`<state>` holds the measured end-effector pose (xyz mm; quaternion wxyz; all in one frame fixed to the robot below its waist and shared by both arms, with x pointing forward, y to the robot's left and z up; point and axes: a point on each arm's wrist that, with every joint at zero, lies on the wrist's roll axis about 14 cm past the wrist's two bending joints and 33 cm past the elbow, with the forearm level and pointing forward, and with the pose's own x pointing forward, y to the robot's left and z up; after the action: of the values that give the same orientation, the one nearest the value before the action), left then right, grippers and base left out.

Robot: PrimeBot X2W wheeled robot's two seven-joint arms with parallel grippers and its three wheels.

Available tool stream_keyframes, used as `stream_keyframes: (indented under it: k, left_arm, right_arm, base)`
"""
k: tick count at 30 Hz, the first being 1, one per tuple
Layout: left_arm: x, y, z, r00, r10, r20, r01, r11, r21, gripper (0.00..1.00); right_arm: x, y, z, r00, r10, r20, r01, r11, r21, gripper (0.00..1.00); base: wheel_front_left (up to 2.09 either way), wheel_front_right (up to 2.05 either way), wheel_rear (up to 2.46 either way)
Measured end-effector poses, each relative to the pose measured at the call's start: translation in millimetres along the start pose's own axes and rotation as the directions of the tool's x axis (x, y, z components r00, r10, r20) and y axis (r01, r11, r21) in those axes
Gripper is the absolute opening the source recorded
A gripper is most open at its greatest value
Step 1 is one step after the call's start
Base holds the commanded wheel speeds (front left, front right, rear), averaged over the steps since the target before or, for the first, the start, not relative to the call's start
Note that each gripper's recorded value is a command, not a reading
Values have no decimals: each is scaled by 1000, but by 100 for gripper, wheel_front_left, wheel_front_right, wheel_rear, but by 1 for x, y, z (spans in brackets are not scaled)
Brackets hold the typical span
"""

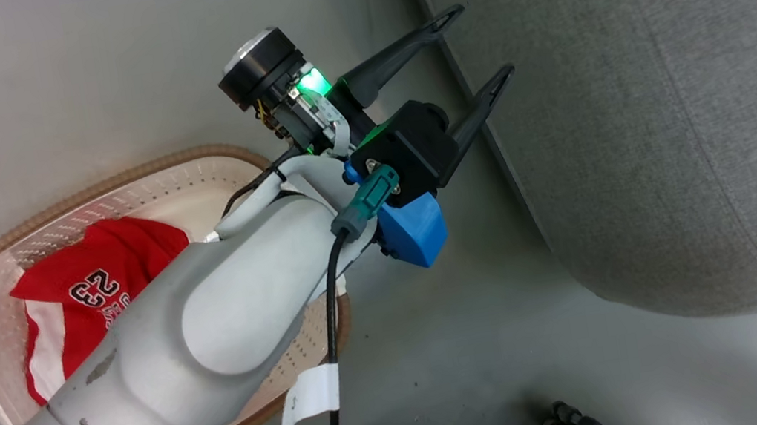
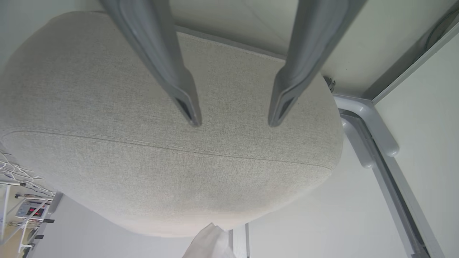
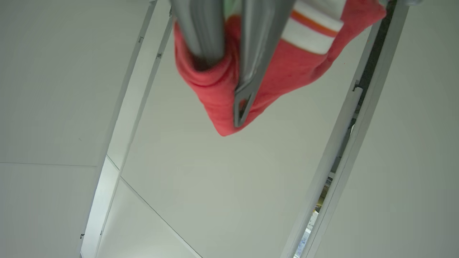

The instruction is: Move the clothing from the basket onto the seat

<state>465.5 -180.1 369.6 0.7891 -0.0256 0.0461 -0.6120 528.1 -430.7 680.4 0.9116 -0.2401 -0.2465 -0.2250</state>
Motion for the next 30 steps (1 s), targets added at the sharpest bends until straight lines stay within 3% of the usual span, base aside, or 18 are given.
stream_keyframes:
  k: [5, 11, 20, 28, 29, 30]
  left_arm:
    - [-1, 4, -28, 1000, -10, -26, 9, 1000, -28, 100]
    - [-3, 6, -44, 999, -12, -38, 10, 999, -49, 100]
    - [-3, 3, -45, 999, -20, -39, 17, 998, -55, 100]
    - [-7, 7, -44, 999, -3, -41, 1, 999, -51, 100]
    - [-8, 8, -42, 999, 0, -39, -2, 999, -49, 100]
    - [-8, 9, -41, 999, 5, -39, -7, 999, -45, 100]
  right_arm:
    - [-15, -10, -56, 990, -38, -136, 31, 998, -50, 0]
    - [-60, 0, -118, 945, -32, -326, 11, 998, -65, 0]
    - [-132, 23, -174, 846, -23, -533, 17, 1000, -17, 0]
    - [-169, 39, -201, 770, 9, -638, 17, 999, 34, 0]
    - [-172, 39, -202, 764, 11, -646, 20, 999, 41, 34]
    - [-173, 38, -200, 764, 8, -645, 26, 999, 43, 100]
  base:
    - [0, 0, 0]
    - [0, 0, 0]
    - [0, 0, 0]
    - [0, 0, 0]
    - [0, 0, 0]
    - [0, 0, 0]
